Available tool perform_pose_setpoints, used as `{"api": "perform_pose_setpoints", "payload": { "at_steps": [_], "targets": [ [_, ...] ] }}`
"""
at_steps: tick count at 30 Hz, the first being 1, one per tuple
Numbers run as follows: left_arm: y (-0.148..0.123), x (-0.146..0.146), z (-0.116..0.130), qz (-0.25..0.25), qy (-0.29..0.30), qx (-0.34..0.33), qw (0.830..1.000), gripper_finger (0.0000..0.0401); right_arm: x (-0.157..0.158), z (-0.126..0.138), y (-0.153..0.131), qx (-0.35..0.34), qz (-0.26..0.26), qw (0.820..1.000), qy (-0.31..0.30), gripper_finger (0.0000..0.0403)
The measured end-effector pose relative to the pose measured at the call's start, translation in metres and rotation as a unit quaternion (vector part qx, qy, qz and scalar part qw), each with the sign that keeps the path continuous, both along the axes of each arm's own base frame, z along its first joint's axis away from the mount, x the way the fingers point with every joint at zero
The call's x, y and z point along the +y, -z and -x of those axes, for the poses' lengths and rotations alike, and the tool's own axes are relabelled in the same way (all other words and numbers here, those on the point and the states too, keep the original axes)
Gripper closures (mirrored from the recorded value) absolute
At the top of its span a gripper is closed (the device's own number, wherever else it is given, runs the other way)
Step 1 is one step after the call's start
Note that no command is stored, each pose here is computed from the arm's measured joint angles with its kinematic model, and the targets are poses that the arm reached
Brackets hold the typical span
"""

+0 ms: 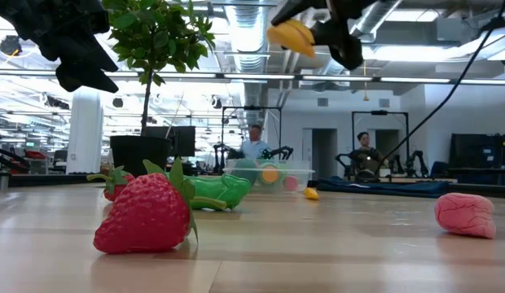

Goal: Pick and placing Produce into tupperware
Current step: Put the yellow banana into the transparent bin

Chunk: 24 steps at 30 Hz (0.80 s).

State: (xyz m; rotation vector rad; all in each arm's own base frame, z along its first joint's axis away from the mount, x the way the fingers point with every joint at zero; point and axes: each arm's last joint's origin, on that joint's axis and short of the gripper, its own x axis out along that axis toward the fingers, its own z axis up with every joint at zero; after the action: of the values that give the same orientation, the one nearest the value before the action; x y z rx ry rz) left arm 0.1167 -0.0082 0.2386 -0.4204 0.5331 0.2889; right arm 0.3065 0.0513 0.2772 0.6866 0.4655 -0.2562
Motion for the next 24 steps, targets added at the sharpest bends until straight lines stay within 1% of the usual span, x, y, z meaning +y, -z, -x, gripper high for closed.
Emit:
{"api": "perform_pose_setpoints", "payload": {
  "at_steps": [3, 7, 13, 18, 24],
  "targets": [
    [0.0, 0.0, 0.0, 0.0, 0.0, 0.0, 1.0, 0.016, -0.014, 0.002, -0.011, -0.027, 0.018, 0.999, 0.008, 0.0249],
    [0.0, 0.0, 0.0, 0.0, 0.0, 0.0, 1.0, 0.016, -0.031, 0.004, -0.019, -0.042, 0.041, 0.998, 0.021, 0.0249],
    [0.0, 0.0, 0.0, 0.0, -0.002, -0.002, 1.0, 0.016, -0.057, 0.002, -0.02, -0.046, 0.054, 0.997, 0.024, 0.0244],
    [-0.001, 0.0, -0.001, 0.002, -0.004, -0.009, 1.0, 0.016, -0.079, -0.001, -0.016, -0.042, 0.061, 0.997, 0.03, 0.0246],
    [-0.002, 0.0, -0.001, 0.003, -0.004, -0.012, 1.0, 0.016, -0.102, -0.003, -0.016, -0.06, 0.063, 0.996, 0.038, 0.0246]
  ]
}}
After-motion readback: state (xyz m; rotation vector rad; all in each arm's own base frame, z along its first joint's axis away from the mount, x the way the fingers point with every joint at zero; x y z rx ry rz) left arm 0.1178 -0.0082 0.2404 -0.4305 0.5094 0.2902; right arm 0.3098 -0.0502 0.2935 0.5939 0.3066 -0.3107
